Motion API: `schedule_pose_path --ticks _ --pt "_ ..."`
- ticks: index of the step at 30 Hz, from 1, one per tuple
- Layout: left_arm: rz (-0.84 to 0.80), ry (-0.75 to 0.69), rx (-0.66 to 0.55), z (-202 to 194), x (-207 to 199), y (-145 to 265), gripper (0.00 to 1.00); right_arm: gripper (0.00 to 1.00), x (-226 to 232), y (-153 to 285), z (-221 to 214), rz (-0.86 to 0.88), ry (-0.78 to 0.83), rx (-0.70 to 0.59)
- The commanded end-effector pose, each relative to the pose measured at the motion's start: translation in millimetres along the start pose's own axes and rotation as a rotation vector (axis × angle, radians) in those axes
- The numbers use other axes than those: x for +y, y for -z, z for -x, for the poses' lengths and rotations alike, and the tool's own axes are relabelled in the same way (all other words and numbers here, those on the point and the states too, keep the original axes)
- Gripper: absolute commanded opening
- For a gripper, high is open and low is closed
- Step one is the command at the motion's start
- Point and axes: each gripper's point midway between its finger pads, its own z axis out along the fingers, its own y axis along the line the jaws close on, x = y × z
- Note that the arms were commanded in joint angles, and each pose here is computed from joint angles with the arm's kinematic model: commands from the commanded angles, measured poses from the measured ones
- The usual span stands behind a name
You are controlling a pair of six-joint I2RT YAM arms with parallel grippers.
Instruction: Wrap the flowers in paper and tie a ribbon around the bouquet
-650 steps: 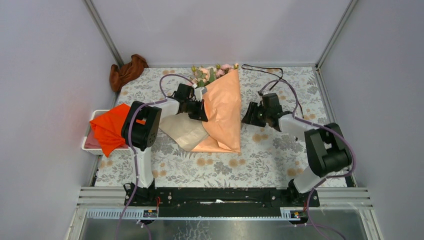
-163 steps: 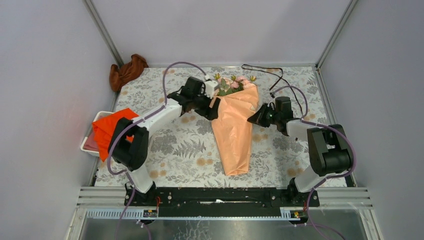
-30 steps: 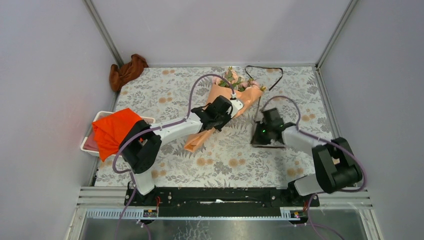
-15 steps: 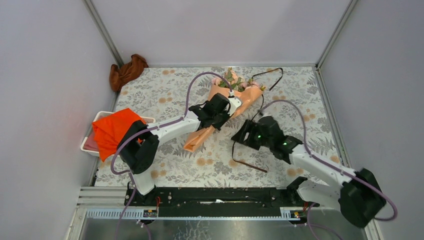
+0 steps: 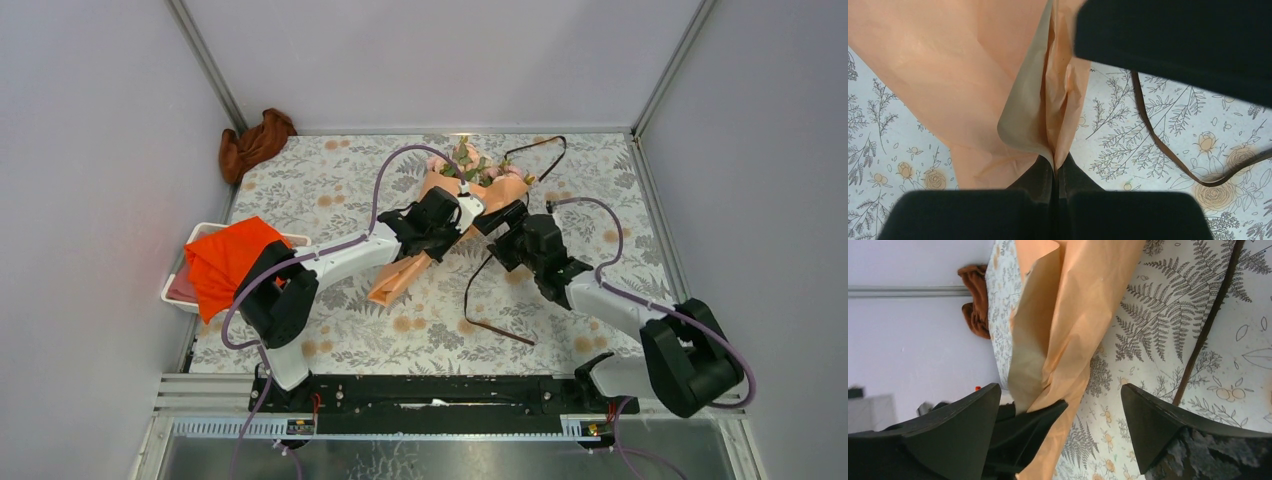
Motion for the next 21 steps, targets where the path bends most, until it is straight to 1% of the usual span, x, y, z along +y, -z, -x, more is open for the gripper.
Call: schedule_pose_path --ticks 1,8,10,13,15,17,19,20,21 --pt "-0.036 -0.007 -0.025 12 -10 2 0.00 1.00 43 -23 16 0.103 -0.112 -0.048" --pt "-0.042 -0.016 -0.017 9 -13 -1 0.00 1.00 26 -62 1 0.045 -0.144 0.025" --pt "-0.039 -0.019 -0.016 10 -13 -2 0.00 1.00 20 -72 -7 0.033 -0.149 0.064" --pt "-0.034 -0.022 -0.015 10 -12 -3 0.00 0.94 12 -82 -15 0.026 -0.151 0.106" --pt "-0.034 -0.023 -0.017 11 -12 -3 0.00 0.83 11 -85 -17 0.036 -0.143 0.120" --pt "-0.034 -0.025 -0.015 11 -12 -4 0.00 0.67 11 -86 -17 0.057 -0.144 0.136" --pt "-0.032 -0.026 -0.014 11 -11 -5 0.00 0.37 11 -85 -17 0.079 -0.147 0.151" --pt "-0.034 -0.028 -0.012 11 -12 -5 0.00 0.11 8 -85 -16 0.080 -0.148 0.156" --pt "-0.037 -0.031 -0.011 11 -13 -5 0.00 0.03 5 -84 -16 0.072 -0.148 0.164"
